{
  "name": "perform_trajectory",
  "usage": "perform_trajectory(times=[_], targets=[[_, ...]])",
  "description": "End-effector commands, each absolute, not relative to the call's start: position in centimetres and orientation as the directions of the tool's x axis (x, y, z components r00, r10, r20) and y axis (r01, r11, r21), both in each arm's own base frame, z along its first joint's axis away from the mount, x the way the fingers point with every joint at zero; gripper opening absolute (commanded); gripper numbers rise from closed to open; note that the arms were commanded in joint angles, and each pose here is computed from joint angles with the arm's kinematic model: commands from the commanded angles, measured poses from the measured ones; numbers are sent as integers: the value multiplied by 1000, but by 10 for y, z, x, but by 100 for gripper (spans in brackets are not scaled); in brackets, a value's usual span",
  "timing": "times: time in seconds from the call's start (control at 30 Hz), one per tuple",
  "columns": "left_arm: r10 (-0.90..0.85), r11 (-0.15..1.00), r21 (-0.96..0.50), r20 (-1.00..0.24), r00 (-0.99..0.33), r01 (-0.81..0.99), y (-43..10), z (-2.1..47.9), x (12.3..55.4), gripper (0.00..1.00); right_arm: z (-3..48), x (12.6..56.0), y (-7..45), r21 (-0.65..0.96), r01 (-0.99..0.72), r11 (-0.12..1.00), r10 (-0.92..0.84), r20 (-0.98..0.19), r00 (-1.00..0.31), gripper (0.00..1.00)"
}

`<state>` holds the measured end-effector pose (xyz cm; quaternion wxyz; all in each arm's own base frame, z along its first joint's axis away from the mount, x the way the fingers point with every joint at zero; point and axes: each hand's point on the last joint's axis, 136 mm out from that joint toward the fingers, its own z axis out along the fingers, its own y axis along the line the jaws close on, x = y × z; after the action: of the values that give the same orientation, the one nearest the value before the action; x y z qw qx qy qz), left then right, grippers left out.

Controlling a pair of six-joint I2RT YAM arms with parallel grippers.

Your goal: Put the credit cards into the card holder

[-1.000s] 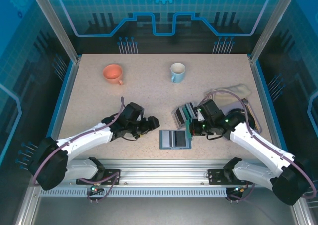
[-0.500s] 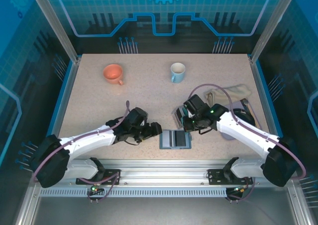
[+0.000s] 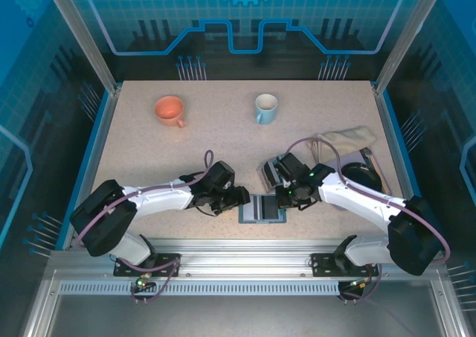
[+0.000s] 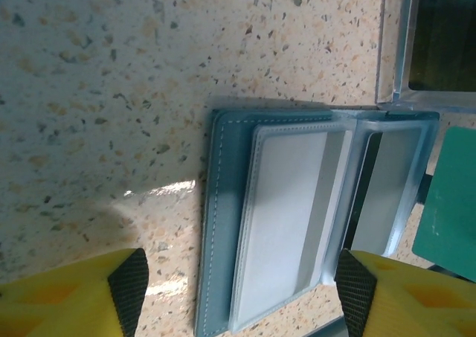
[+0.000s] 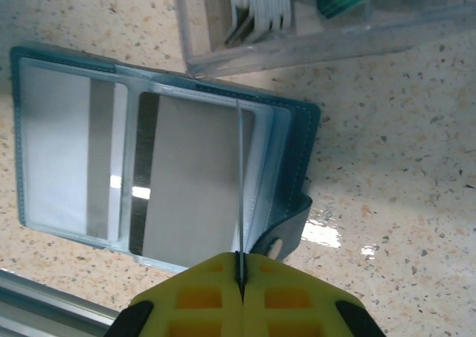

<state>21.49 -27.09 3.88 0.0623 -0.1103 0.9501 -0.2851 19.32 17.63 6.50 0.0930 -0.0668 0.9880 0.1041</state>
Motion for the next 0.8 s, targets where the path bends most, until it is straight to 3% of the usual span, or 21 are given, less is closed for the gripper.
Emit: perform_trajectory(times=[0.0, 0.37, 0.77], targets=[[-224, 813, -562, -56, -973, -155, -279, 40, 217, 69, 56, 187, 172, 165, -135, 977, -104, -181, -978, 2], [-215, 825, -538, -16, -977, -173, -282, 21, 208, 58, 40, 183, 164, 150, -66, 987, -41, -165, -985, 2], [-195, 846, -504, 7, -981, -172, -285, 4, 197, 36, 44, 183, 181, 338, 1, 941, 75, -207, -976, 3]])
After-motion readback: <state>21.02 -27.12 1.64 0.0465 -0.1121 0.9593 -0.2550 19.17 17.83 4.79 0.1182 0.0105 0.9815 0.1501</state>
